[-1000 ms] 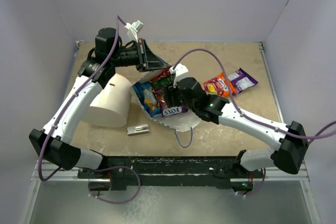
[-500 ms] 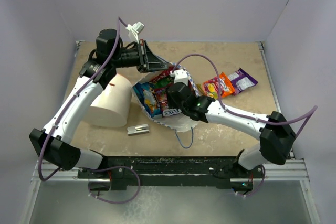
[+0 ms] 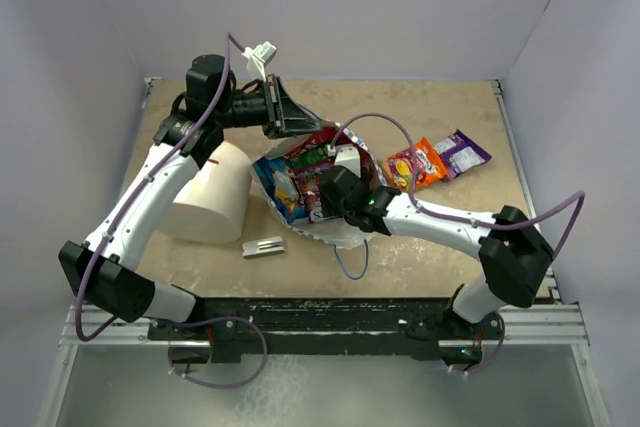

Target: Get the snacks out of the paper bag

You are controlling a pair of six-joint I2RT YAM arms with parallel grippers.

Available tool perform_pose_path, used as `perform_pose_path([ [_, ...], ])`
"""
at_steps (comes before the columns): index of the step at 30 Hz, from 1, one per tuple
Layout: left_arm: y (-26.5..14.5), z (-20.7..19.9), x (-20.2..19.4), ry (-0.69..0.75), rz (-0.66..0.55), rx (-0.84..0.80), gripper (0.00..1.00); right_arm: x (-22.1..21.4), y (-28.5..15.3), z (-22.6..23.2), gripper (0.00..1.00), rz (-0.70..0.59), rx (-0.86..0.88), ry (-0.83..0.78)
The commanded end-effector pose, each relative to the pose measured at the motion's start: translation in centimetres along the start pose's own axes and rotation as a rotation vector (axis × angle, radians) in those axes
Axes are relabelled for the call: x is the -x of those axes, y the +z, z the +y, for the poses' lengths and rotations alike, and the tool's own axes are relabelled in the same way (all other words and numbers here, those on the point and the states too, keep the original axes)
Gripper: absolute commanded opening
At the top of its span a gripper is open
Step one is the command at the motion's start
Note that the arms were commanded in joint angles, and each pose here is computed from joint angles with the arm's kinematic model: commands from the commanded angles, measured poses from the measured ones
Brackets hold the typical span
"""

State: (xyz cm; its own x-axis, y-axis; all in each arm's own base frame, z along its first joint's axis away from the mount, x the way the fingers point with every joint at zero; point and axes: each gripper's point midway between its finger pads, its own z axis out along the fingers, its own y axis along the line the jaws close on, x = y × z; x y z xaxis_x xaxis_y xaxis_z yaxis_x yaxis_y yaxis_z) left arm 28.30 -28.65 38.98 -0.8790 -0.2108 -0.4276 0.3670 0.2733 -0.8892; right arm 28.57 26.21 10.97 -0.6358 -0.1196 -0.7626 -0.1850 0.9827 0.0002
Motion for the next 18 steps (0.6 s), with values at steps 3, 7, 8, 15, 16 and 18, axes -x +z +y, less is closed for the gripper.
perform_pose_path([
  [3, -0.7, -3.2, 0.3, 0.073, -0.001, -0.089, 0.0, 0.8, 1.5, 0.3, 0.75, -0.031, -0.052, 0.023],
  [7, -0.8, -3.5, 0.3, 0.074, 0.0, -0.089, 0.0, 0.3, 2.4, 0.1, 0.79, -0.014, -0.074, 0.019],
  [8, -0.8, -3.5, 0.3, 0.073, 0.002, -0.089, 0.0, 0.4, 2.7, 0.4, 0.79, -0.022, -0.064, 0.021],
  [15, -0.7, -3.4, 0.2, 0.071, 0.007, -0.088, 0.0, 1.3, 3.4, 2.6, 0.69, -0.041, 0.029, -0.007],
  [16, -0.7, -3.4, 0.2, 0.069, 0.007, -0.086, 0.0, 1.4, 3.5, 2.8, 0.66, -0.046, 0.037, -0.001],
  [18, -0.7, -3.4, 0.2, 0.069, 0.009, -0.087, 0.0, 1.6, 3.6, 2.9, 0.56, -0.05, 0.035, 0.003],
])
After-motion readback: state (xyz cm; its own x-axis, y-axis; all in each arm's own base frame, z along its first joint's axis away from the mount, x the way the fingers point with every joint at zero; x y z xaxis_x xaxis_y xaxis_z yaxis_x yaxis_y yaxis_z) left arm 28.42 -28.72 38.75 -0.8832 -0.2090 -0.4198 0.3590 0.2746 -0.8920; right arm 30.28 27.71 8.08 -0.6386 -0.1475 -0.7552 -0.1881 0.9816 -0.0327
